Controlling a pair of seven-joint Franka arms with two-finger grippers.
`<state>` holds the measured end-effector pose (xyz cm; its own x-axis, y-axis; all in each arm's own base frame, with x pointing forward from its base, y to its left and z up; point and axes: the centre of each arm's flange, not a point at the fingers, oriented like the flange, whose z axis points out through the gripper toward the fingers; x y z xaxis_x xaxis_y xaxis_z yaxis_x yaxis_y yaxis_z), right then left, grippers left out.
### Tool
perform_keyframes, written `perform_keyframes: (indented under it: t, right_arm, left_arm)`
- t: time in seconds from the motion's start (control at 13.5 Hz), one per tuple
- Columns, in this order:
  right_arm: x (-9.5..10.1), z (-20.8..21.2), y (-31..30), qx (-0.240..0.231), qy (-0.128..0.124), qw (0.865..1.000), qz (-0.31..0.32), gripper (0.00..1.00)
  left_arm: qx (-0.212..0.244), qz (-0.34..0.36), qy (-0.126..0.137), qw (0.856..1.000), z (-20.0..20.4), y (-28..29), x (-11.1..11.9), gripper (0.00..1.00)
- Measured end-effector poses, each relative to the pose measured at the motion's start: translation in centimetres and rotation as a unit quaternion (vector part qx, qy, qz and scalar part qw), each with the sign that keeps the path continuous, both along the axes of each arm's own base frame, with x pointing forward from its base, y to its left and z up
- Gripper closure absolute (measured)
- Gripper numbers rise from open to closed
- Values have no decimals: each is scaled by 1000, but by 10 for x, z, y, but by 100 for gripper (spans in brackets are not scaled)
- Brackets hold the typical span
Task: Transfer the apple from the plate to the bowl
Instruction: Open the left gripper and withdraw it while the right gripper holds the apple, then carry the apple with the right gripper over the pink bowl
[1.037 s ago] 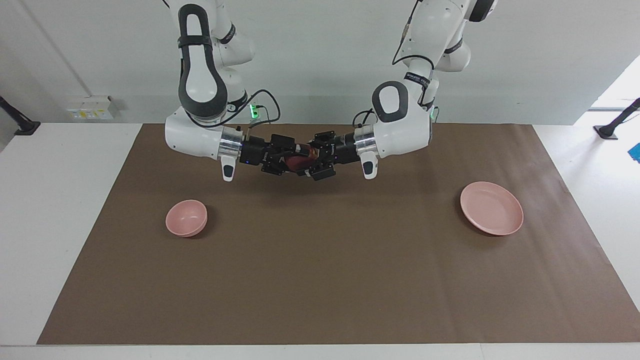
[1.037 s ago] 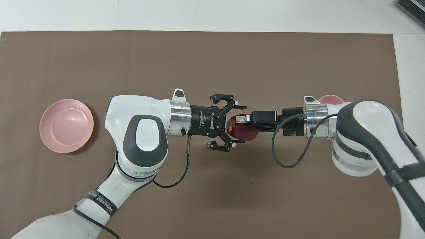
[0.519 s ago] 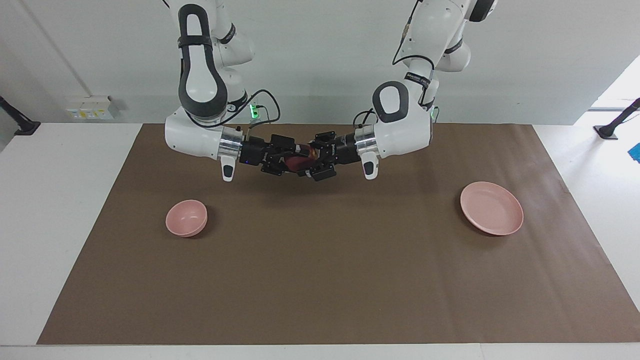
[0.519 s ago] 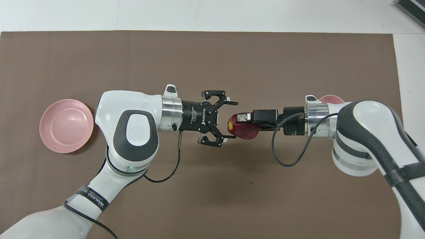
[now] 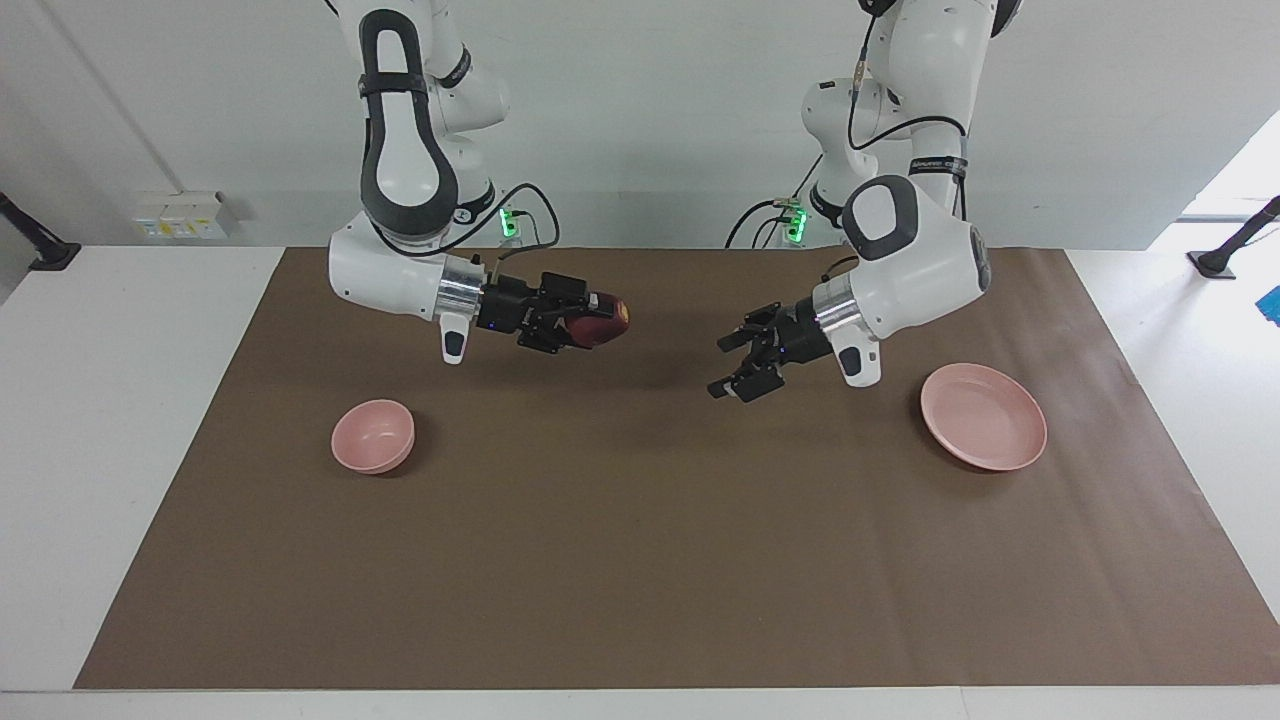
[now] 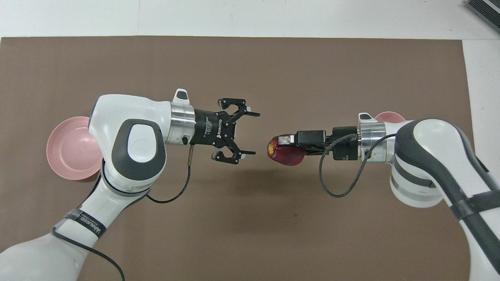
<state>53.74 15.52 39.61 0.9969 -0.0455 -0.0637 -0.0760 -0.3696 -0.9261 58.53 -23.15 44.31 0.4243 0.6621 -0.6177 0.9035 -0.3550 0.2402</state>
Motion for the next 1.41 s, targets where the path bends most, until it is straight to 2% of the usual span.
perform_keyframes:
  t: [0.22,0.44,0.59,0.81,0.96,1.04,1.19,1.26,1.33,1.41]
  right_arm:
    - [0,-1,-2,-12,7,1000,4,10]
    - [3,-2,-12,-28,18,999,0,10]
    - [12,-3,-36,-61,14,998,0,10]
    - [29,-7,-97,-137,7,991,10,10]
    - [36,-12,-140,-199,5,980,23,10]
    - [38,-12,-159,-227,5,974,30,10]
    - [44,-10,-188,-271,1,962,38,10]
    - [49,-6,-199,-288,-4,957,40,10]
    - [54,0,-206,-305,-12,951,44,10]
    - [60,9,-210,-330,-23,942,55,10]
  left_arm:
    - [87,-24,-51,995,18,32,6,0]
    - [159,-61,-97,981,43,54,9,0]
    - [181,-112,-125,969,62,71,13,0]
    - [182,-208,-169,946,94,123,19,0]
    - [196,-291,-198,915,114,160,20,0]
    - [209,-339,-211,893,121,174,19,0]
    - [244,-436,-235,833,135,190,18,0]
    - [259,-463,-240,813,142,193,16,0]
    - [269,-474,-243,803,149,195,13,0]
    - [275,-476,-243,799,153,200,11,0]
